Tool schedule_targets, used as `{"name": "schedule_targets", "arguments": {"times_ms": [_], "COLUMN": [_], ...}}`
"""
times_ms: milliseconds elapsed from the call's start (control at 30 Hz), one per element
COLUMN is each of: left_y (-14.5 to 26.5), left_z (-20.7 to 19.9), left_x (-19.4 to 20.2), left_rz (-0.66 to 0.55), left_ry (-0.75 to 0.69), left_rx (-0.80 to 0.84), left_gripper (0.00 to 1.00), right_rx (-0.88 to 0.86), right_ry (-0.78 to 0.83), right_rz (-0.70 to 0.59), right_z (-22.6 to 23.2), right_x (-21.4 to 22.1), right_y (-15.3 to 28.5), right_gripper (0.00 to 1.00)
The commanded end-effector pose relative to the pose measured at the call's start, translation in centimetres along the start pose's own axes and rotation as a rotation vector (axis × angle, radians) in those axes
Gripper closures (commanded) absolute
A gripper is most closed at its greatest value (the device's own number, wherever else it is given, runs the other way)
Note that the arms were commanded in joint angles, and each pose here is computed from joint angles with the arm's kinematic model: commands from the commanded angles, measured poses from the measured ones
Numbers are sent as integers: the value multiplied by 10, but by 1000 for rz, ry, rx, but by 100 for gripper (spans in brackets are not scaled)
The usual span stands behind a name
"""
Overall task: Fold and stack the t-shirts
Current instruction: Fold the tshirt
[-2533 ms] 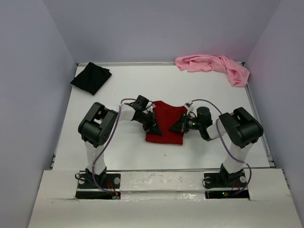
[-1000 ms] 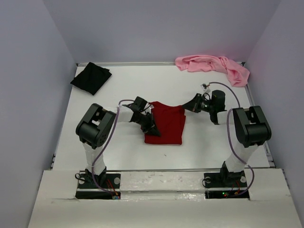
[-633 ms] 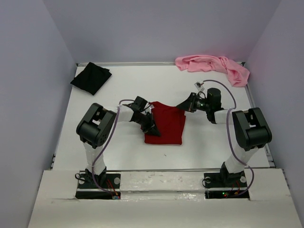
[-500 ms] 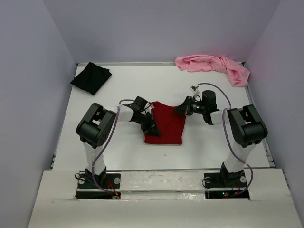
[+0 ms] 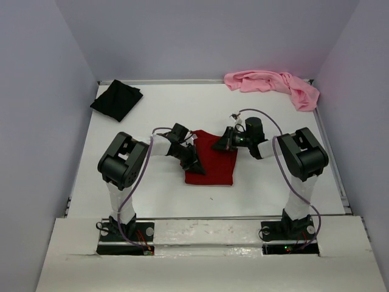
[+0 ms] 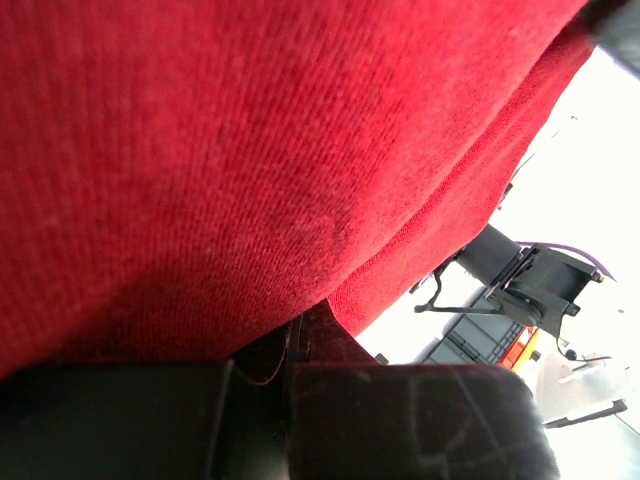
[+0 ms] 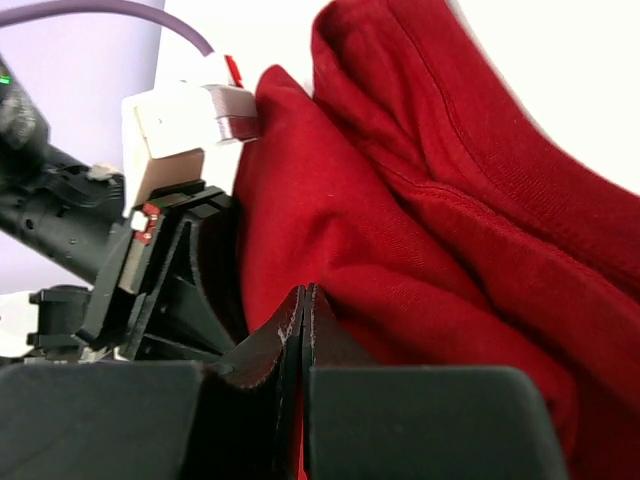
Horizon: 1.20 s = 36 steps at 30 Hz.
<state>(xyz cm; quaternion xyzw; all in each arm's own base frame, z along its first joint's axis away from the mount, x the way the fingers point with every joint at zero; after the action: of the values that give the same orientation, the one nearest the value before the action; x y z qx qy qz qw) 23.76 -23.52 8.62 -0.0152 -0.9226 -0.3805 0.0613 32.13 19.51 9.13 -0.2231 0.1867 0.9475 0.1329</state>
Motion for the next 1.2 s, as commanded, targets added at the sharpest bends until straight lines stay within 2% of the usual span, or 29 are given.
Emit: {"name": "schedule_targets", "arguments": {"times_ms": [0,433,1167], "left_y": [-10,-8,-9], "left_z": [45,46,47], "left_x": [18,21,23], "left_rz": [41,39,38], "left_ry": [78,79,84], "left_rx": [-228,-225,-219], "left_gripper": [100,100,100], "right_rx": [-39,42,262], "right_ry": [55,95,67], "right_rz": [-25,-51,-120], "right_z": [7,-11,-59], "right_x": [-11,-21,-24], "right_y": [-15,-23,41], "right_gripper": [100,100,100]}}
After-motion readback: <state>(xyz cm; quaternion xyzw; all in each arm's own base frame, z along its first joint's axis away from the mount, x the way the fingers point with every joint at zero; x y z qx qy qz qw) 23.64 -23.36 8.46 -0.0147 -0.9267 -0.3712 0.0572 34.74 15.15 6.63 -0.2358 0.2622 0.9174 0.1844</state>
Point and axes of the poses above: each gripper's point midway between its finger pads, its own y axis back along the fingers, its own z axis along the line the jaws close on, x = y × z, the point moved 9 cm from there along y, back along the fingers, and after that the axes turned 1 degree about -y, right-handed, at the moved point
